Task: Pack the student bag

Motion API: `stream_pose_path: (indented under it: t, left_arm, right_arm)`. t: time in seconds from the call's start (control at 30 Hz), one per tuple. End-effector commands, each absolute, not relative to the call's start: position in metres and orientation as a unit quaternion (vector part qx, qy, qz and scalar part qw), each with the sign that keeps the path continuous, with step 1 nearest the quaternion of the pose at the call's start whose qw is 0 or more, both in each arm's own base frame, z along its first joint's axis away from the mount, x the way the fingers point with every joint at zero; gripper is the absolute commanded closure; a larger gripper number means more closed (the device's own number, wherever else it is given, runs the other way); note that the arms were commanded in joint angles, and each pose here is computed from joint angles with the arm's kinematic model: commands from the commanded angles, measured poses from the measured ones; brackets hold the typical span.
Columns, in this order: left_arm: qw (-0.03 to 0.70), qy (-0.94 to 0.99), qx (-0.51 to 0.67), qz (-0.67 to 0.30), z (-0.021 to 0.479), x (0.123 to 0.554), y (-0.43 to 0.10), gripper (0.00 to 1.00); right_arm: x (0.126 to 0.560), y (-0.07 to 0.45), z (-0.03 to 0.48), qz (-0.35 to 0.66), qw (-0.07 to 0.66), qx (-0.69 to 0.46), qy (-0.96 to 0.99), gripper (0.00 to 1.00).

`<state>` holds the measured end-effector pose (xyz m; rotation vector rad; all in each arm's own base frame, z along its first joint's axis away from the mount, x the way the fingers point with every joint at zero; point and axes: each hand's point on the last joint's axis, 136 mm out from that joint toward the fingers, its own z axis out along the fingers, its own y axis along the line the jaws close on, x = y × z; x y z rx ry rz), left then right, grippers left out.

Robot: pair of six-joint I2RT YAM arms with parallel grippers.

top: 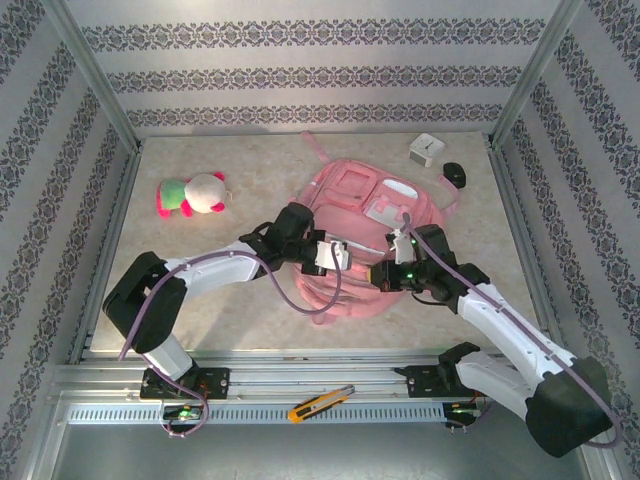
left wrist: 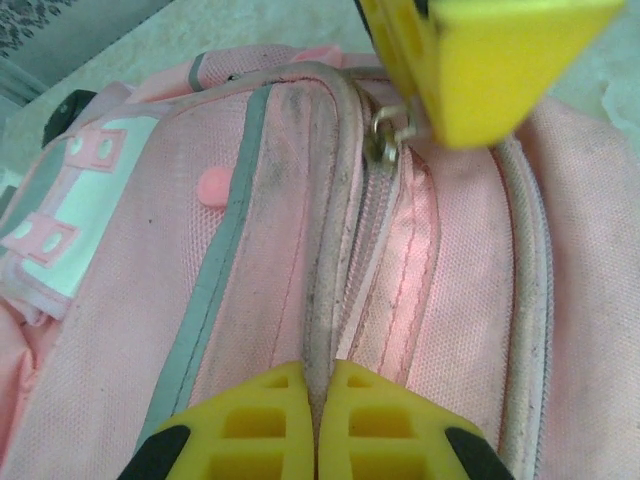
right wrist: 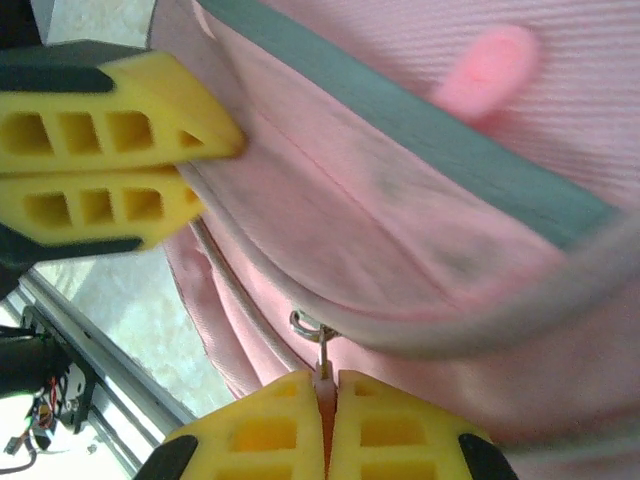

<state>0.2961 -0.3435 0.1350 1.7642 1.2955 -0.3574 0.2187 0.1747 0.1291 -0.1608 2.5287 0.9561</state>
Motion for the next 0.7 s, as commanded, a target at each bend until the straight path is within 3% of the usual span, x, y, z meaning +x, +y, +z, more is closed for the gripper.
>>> stream_pose_path:
  t: [0.0,0.2,0.33,0.4,0.67]
  left_arm:
    - [0.397,0.582,0.702,-0.102,0.115,0.308,-0.289,1.00]
    - [0.402,0.586,0.694,-0.115,0.120,0.305,-0.285,0.99]
    - [0.440,0.574,0.673,-0.156,0.140,0.297,-0.305,0.57]
    - [0.456,0.560,0.671,-0.168,0.150,0.288,-0.322,0.45]
    - [0.521,0.522,0.653,-0.171,0.176,0.284,-0.373,0.38]
  right_arm:
    - [0.215,0.150,0.118,0.304,0.207,-0.048,0.929,1.00]
    - [0.220,0.164,0.127,0.337,0.216,-0.052,0.915,1.00]
    - [0.222,0.168,0.129,0.343,0.220,-0.053,0.912,1.00]
    - [0.223,0.168,0.130,0.344,0.222,-0.053,0.911,1.00]
    - [0.225,0.170,0.134,0.349,0.226,-0.051,0.908,1.00]
